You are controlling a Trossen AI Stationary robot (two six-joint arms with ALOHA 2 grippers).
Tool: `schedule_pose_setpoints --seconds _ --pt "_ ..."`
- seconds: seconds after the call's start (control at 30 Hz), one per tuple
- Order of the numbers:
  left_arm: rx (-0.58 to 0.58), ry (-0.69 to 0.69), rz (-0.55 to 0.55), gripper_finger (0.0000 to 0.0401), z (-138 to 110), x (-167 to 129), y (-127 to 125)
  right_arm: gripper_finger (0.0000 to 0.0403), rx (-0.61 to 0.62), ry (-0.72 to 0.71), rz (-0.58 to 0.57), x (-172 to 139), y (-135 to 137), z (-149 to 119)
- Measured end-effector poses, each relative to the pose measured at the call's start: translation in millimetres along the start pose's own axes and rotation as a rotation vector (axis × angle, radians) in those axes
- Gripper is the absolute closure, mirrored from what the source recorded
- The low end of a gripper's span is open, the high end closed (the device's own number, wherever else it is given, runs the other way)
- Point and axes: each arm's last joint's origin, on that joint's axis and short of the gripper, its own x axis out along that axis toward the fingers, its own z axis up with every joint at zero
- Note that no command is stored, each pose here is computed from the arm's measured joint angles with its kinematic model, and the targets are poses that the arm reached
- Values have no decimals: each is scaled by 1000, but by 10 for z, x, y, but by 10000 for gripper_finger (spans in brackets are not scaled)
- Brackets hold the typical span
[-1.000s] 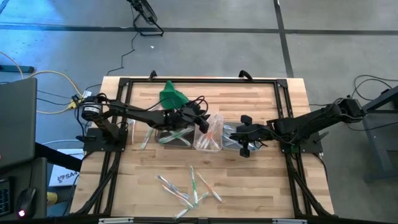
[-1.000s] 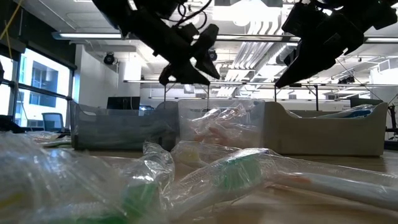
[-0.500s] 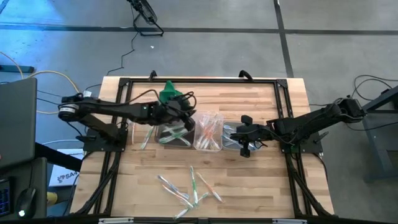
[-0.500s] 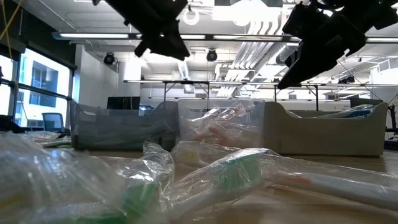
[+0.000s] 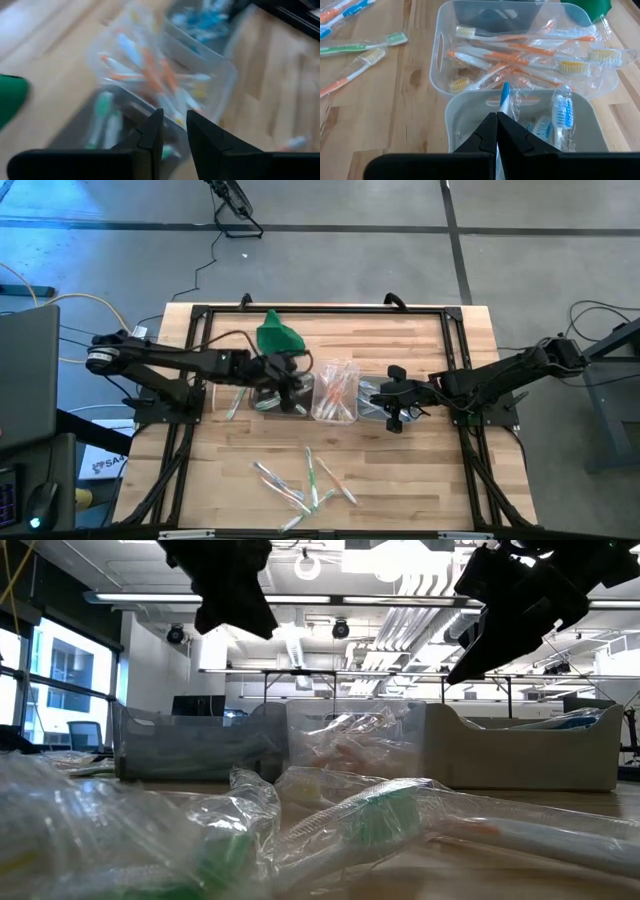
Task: Pick & Place Toothbrushes
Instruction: Put the blue toothbrush into the gray bin
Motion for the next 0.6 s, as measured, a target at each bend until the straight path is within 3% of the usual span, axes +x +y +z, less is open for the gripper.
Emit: schedule_pose_setpoints --seconds 0.47,0.6 --pt "120 73 -208 320 -430 -228 -641 400 1 -6 1 0 1 6" --pt "203 92 -265 320 -572 -322 -794 400 1 -5 1 0 1 5"
